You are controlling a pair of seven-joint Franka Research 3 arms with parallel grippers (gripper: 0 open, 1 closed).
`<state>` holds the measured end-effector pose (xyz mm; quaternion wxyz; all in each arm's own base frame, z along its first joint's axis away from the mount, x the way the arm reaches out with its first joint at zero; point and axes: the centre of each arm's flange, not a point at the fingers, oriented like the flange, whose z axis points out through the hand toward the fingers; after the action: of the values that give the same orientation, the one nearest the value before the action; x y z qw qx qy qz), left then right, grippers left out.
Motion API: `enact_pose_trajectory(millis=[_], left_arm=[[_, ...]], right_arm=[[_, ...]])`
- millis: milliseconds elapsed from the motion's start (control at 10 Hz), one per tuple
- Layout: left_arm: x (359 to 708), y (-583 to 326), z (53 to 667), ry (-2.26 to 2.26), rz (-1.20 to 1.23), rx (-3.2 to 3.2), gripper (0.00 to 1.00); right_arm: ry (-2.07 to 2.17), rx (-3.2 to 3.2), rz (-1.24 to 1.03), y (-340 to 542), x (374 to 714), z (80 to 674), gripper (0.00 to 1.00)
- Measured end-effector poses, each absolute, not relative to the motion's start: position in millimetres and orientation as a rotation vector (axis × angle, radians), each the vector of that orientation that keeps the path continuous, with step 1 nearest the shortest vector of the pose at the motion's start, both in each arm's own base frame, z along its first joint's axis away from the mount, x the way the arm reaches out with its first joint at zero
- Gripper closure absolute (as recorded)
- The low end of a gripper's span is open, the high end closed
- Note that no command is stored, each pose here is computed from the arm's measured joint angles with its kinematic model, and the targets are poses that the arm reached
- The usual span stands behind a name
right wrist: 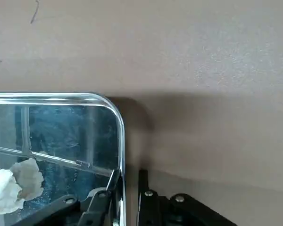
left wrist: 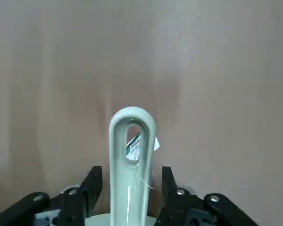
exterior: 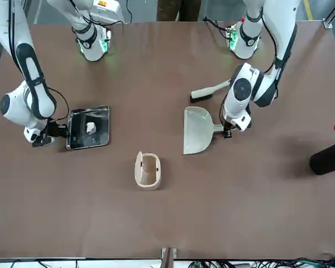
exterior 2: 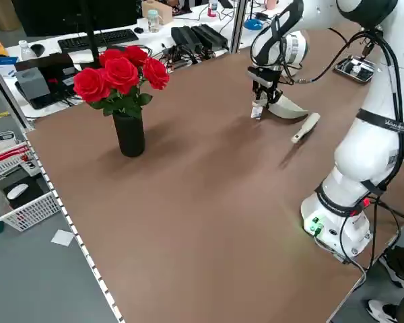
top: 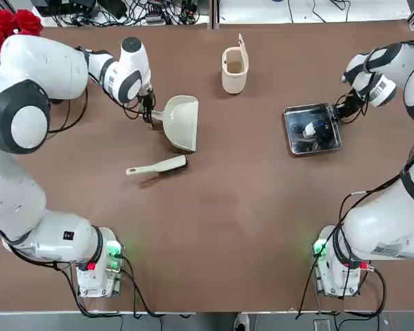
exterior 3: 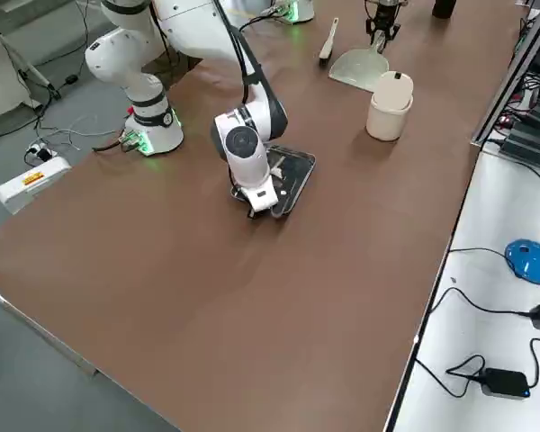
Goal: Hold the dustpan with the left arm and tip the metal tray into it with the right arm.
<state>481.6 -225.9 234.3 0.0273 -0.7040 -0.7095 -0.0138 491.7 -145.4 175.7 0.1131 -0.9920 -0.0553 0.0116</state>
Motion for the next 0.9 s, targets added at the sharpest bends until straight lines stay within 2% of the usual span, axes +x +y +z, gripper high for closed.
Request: enact_pose_trajectory(millis=[300, 500, 600, 900], left_arm=[[480.9, -225.9, 231.7, -2.183, -0.043, -2.177, 0.45], [480.8, -225.8, 231.3, -2.183, -0.043, -2.177, 0.48], [480.8, -225.9, 231.4, -2.184, -0.043, -2.177, 0.51], [481.2, -226.0, 231.8, -2.184, -0.045, -2.180, 0.67]], right_arm=[[-0.164, -2.909, 0.034, -144.6, 492.0, 175.7, 0.84], [-0.164, -2.908, 0.034, -144.2, 492.0, 175.6, 0.90], [-0.154, -2.904, 0.030, -143.8, 492.4, 176.1, 0.96], [-0.153, -2.901, 0.033, -144.4, 491.9, 176.0, 0.96]])
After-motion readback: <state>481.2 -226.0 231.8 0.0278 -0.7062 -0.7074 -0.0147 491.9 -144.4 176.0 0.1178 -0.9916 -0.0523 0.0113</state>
